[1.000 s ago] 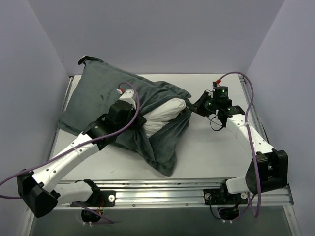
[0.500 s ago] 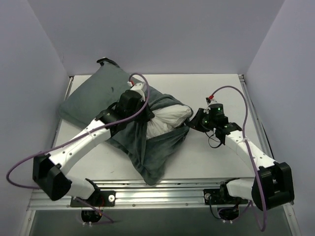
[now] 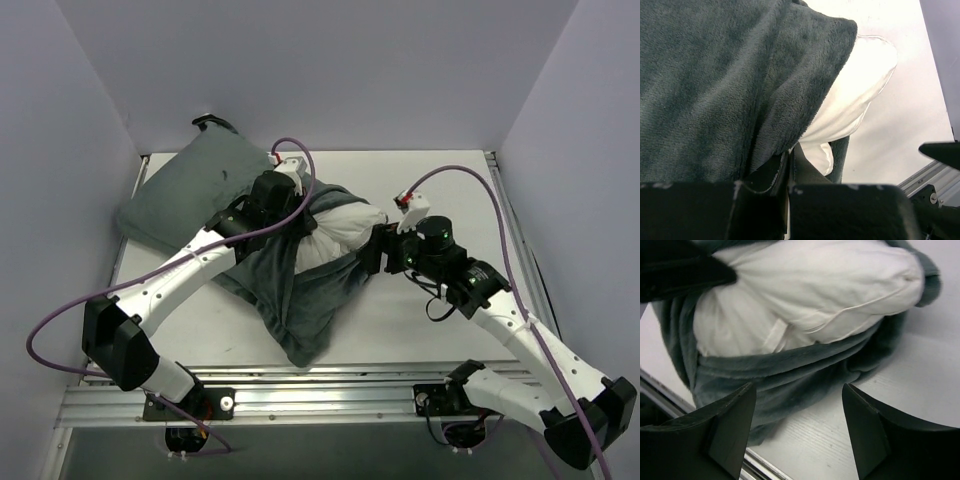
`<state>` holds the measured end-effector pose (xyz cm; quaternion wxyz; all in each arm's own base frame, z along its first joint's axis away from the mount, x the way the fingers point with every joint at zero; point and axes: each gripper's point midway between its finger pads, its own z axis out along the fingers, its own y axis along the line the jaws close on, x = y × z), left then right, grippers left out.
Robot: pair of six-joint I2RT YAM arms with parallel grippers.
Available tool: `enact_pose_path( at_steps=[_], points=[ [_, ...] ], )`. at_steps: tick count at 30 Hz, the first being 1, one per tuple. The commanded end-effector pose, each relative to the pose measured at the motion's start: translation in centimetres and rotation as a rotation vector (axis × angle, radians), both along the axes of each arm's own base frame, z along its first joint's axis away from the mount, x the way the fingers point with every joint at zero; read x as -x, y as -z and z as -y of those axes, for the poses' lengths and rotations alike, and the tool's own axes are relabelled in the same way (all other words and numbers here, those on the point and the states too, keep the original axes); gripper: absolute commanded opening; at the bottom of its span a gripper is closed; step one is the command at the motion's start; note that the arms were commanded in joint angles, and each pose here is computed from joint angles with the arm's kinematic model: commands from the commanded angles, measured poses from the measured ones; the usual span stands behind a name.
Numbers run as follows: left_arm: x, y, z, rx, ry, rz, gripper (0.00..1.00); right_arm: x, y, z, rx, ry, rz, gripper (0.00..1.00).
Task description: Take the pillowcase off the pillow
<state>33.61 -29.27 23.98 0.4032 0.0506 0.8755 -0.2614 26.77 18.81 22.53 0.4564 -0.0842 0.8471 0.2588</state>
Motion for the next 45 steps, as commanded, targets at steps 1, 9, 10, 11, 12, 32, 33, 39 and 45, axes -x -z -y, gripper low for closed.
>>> enact_pose_path(
  at_steps=[1, 9, 10, 11, 12, 32, 33, 39, 45],
  points=[
    [-1.1, -3.2, -1.3, 0.013, -0.025, 0.115, 0.02, 1.0, -1.6, -2.6, 0.056, -0.122, 0.127, 0.66],
    [-0.4, -3.3, -1.1, 0.001, 0.026, 0.110, 0.02, 3.9, 0.5, -9.5, 0.158, -0.384, 0.193, 0.71],
    [-0.4, -3.2, -0.9, -0.001, 0.032, 0.109, 0.02, 3.6, 0.6, -10.6, 0.161, -0.407, 0.205, 0.71],
    [-0.5, -3.4, -1.0, -0.001, 0.033, 0.110, 0.02, 4.2, 0.8, -11.6, 0.167, -0.445, 0.213, 0.71],
    [-0.5, -3.3, -1.0, -0.007, 0.035, 0.107, 0.02, 4.1, 1.0, -12.2, 0.179, -0.463, 0.232, 0.71],
    [-0.6, -2.7, -0.5, -0.020, 0.046, 0.077, 0.02, 1.2, 1.0, -15.1, 0.247, -0.488, 0.298, 0.71],
    [-0.8, -2.8, -0.5, -0.019, 0.041, 0.076, 0.02, 1.8, 2.4, -15.9, 0.243, -0.538, 0.261, 0.70],
    [-2.1, -2.8, -0.2, -0.032, 0.019, 0.091, 0.02, 4.5, 6.8, -16.0, 0.235, -0.642, 0.143, 0.62],
    [-3.9, -3.6, 0.2, -0.020, -0.010, 0.119, 0.02, 8.7, 11.0, -15.4, 0.273, -0.691, 0.012, 0.48]
  ],
)
